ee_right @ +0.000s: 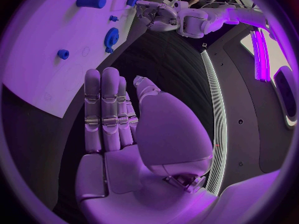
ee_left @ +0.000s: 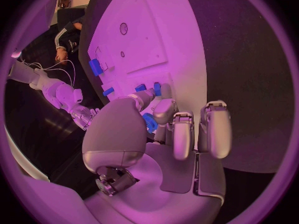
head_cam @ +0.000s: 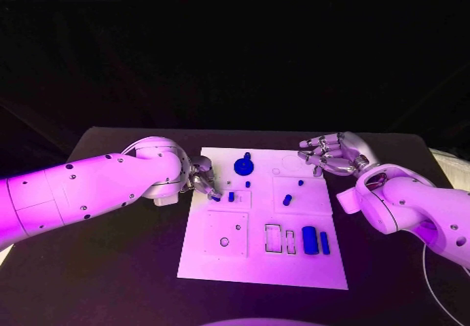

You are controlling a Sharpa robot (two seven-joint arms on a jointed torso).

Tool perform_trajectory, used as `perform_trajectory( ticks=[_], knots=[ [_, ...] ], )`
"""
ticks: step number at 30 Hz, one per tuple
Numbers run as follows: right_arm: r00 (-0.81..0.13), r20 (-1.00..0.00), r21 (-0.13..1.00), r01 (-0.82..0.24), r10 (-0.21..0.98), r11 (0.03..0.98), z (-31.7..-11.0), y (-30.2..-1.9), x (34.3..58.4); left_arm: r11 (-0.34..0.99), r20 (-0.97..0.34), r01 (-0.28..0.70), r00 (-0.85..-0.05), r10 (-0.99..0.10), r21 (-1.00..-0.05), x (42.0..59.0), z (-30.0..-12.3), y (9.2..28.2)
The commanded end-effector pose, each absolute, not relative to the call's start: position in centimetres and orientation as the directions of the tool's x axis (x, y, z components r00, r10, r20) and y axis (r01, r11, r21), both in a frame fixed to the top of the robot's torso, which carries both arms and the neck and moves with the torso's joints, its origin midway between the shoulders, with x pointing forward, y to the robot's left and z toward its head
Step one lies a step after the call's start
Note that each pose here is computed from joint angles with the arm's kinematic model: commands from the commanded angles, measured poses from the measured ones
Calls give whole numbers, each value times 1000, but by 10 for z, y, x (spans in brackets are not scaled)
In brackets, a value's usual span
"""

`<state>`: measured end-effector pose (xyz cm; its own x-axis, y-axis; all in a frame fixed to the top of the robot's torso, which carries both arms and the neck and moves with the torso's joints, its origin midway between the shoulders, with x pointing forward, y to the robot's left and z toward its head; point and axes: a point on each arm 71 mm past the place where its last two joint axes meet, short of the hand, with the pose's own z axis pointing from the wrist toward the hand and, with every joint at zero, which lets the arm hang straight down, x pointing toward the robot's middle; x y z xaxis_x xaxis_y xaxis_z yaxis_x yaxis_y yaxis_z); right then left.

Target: Assemble the parts on the task board

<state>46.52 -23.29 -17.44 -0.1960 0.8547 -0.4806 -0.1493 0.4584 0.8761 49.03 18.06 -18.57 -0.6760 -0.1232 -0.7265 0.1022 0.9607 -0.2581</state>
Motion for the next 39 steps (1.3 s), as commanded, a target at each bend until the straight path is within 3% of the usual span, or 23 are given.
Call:
perform_trajectory(
  ticks=[1,18,39],
  knots=[
    [-212,-482,876,-158,850,457,-175,-231,464,964,-709,118,-700,-90,-239,489,-189,179],
    [-214,-479,877,-159,851,454,-174,-230,463,966,-668,75,-735,-115,-248,488,-193,173],
    [-225,-479,876,-172,848,450,-173,-230,462,973,-691,81,-717,-95,-217,491,-193,169]
  ],
)
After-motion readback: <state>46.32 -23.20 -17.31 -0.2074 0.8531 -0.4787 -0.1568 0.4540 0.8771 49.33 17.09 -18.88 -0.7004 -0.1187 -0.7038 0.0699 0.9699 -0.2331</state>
